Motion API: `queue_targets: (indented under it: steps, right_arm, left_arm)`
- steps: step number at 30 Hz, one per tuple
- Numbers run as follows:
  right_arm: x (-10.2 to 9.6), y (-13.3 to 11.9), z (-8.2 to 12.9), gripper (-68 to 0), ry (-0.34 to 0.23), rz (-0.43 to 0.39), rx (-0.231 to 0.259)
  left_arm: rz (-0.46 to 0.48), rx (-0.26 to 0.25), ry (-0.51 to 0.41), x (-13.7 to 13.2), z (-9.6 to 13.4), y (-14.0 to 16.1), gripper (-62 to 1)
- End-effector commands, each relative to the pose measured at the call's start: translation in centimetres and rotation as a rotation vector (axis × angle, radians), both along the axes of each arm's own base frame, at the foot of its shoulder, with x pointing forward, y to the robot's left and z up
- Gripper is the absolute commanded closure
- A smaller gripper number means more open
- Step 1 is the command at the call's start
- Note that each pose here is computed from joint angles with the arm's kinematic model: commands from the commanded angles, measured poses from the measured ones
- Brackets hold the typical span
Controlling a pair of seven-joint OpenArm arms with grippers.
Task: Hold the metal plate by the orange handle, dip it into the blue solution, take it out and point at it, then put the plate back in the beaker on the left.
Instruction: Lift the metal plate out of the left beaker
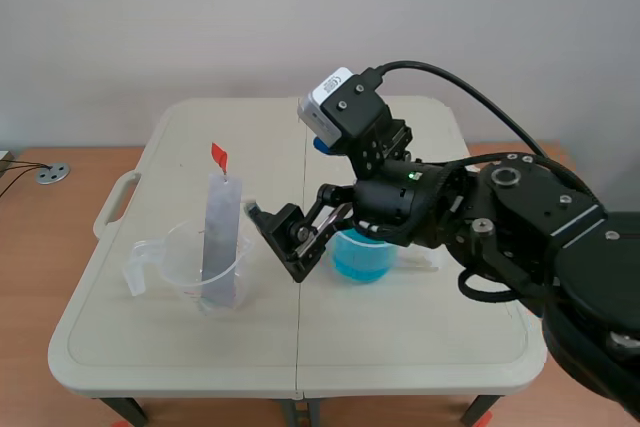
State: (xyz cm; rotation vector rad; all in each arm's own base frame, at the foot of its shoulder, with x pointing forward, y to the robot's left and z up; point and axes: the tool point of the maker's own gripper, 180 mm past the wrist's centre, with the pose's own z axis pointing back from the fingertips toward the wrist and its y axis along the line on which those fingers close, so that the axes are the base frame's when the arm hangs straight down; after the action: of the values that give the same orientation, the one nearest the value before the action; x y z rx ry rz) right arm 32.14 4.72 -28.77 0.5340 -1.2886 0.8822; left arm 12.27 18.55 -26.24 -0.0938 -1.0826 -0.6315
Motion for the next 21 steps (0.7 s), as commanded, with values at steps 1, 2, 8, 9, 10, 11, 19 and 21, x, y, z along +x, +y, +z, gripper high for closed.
queue_targets:
  steps: [1,2,8,9,10,11,19,21]
  right_arm:
    - [1.0,0.7,1.9,-66.1,-0.046,0.004,0.038]
    - [1.2,1.0,1.8,-66.1,-0.043,0.006,0.040]
    - [2.0,3.0,1.7,-66.1,-0.044,0.027,0.041]
    - [2.2,3.2,1.6,-66.1,-0.041,0.029,0.041]
    - [2.2,3.6,1.5,-66.1,-0.037,0.032,0.044]
    - [2.3,3.8,1.5,-66.1,-0.036,0.035,0.045]
    - [2.9,5.6,1.6,-66.1,-0.042,0.049,0.045]
    - [3.1,5.9,1.7,-66.1,-0.047,0.051,0.043]
  left_arm:
    - [0.006,0.002,-0.019,0.2,0.4,0.2,-3.1]
    - [0.004,0.005,-0.019,0.2,0.4,0.1,-3.1]
    - [0.002,0.007,-0.019,0.2,0.4,0.1,-3.1]
    - [0.002,0.007,-0.019,0.2,0.4,0.1,-3.1]
    - [0.002,0.007,-0.019,0.2,0.4,0.1,-3.1]
    - [0.002,0.007,-0.019,0.2,0.4,0.1,-3.1]
    - [0.000,0.009,-0.018,0.2,0.3,0.1,-3.1]
    - [0.000,0.010,-0.018,0.2,0.3,0.1,-3.1]
